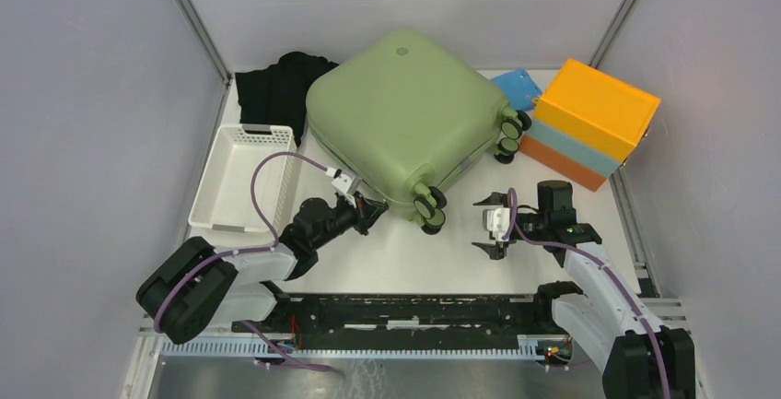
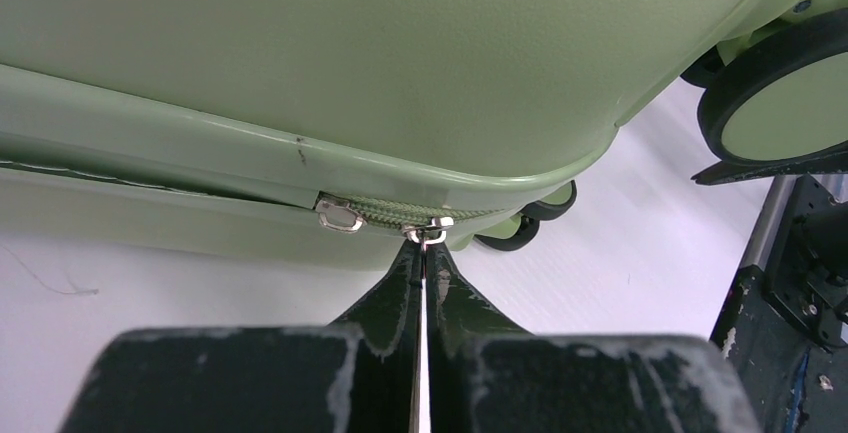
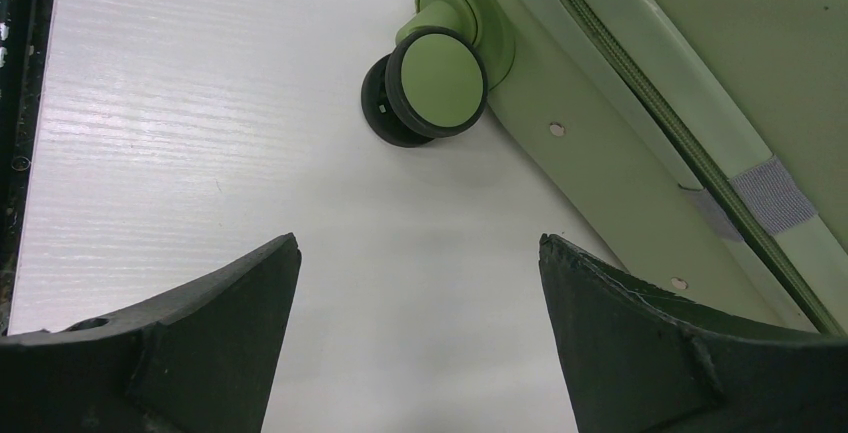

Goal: Open, take out, and arrange the luggage
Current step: Unzip the luggage at the center of the board.

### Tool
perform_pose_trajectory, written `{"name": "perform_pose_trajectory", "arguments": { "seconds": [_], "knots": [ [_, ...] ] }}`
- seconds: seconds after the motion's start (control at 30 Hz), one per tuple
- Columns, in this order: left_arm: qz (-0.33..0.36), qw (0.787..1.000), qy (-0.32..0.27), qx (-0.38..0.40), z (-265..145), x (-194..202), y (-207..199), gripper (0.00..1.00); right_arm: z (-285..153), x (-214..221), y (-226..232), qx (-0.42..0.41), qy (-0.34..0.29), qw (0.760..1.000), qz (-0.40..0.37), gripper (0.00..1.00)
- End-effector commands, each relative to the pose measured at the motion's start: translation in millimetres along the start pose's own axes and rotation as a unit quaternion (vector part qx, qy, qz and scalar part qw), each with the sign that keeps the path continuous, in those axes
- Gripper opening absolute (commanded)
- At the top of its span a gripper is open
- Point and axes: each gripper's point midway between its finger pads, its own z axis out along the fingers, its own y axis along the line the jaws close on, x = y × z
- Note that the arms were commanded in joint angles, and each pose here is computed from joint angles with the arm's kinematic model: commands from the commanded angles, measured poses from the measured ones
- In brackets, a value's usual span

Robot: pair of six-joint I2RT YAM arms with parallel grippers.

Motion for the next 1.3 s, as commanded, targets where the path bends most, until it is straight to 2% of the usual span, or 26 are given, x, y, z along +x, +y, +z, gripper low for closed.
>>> {"name": "perform_pose_trajectory", "arguments": {
  "seconds": [0.0, 0.27, 0.8, 0.97, 1.27],
  "knots": [
    [-0.002, 0.999, -0.030, 0.025, 5, -23, -12, 0.02, 1, -5, 2, -0.004, -0.016, 1.000, -0.009, 0.96],
    [-0.058, 0.996, 0.034, 0.057, -1, -3, -28, 0.02, 1, -5, 4, -0.009, -0.019, 1.000, -0.010, 0.96],
    [-0.118, 0.984, 0.069, 0.115, 5, -8, -56, 0.02, 8, -10, 14, -0.016, -0.060, 0.998, 0.011, 0.95],
    [-0.136, 0.981, 0.072, 0.115, 4, -6, -60, 0.02, 10, -10, 14, -0.014, -0.063, 0.998, 0.019, 0.94],
    [-0.147, 0.984, 0.041, 0.094, 9, -14, -69, 0.02, 13, -10, 14, -0.013, -0.065, 0.997, 0.031, 0.92]
  ]
}}
